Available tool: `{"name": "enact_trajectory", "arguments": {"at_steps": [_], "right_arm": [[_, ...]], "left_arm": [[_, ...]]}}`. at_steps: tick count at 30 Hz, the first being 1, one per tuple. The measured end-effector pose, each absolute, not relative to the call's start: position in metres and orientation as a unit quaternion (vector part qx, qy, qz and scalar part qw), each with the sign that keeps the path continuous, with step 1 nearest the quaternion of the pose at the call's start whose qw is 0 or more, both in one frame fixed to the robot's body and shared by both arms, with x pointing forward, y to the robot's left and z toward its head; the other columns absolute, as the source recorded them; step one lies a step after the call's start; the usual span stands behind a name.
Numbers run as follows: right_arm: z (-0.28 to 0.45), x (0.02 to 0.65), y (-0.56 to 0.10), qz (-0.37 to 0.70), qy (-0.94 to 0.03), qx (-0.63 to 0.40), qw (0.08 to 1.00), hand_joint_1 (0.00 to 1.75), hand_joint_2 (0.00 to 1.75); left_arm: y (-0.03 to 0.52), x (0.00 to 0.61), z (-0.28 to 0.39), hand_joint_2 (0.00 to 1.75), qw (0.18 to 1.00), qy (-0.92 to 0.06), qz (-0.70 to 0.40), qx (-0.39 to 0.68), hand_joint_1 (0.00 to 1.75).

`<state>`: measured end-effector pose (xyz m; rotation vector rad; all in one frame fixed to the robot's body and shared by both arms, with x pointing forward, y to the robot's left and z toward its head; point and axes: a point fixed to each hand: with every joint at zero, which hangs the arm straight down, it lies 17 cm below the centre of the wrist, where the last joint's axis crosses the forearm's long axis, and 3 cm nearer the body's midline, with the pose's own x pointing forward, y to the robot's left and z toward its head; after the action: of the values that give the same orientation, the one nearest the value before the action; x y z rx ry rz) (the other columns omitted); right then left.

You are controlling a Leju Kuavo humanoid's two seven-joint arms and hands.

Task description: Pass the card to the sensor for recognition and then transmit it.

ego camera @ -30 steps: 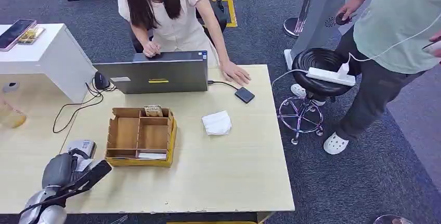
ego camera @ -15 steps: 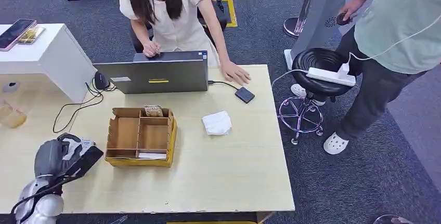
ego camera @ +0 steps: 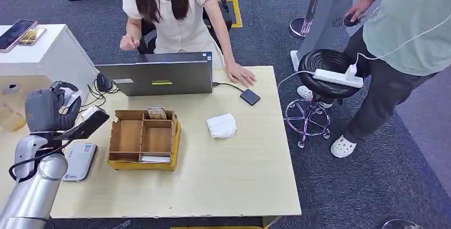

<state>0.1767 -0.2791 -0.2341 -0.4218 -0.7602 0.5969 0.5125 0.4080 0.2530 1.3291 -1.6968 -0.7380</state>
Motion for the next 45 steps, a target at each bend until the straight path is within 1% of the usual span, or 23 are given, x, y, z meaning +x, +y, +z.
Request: {"name": "enact_trajectory", "arguments": {"at_steps": [6,11,29,30,31,32,33,45], "right_arm": [[-0.233,0.183,-0.277,0.290,-0.366,-0.199,0.861,0.00,1.75],[-0.232,0.185,-0.274,0.295,-0.368,-0.195,0.860,0.00,1.75],[-0.232,0.187,-0.273,0.298,-0.367,-0.195,0.859,0.00,1.75],[-0.232,0.187,-0.273,0.298,-0.367,-0.195,0.859,0.00,1.75],[-0.232,0.187,-0.273,0.298,-0.367,-0.195,0.859,0.00,1.75],[-0.232,0.187,-0.273,0.298,-0.367,-0.195,0.859,0.00,1.75],[-0.232,0.187,-0.273,0.298,-0.367,-0.195,0.859,0.00,1.75],[-0.233,0.186,-0.273,0.297,-0.366,-0.196,0.860,0.00,1.75]], "left_arm": [[0.372,0.533,0.297,1.75,0.375,-0.705,-0.297,0.523,1.75],[0.347,0.540,0.316,1.75,0.363,-0.732,-0.289,0.499,1.75],[0.310,0.547,0.315,1.75,0.360,-0.748,-0.299,0.470,1.75],[0.309,0.547,0.314,1.75,0.360,-0.749,-0.299,0.469,1.64],[0.309,0.547,0.314,1.75,0.360,-0.749,-0.299,0.469,1.47],[0.309,0.547,0.314,1.75,0.361,-0.749,-0.299,0.469,1.47],[0.308,0.547,0.314,1.75,0.361,-0.749,-0.299,0.469,0.00],[0.315,0.548,0.313,1.75,0.366,-0.745,-0.289,0.477,0.00]]}}
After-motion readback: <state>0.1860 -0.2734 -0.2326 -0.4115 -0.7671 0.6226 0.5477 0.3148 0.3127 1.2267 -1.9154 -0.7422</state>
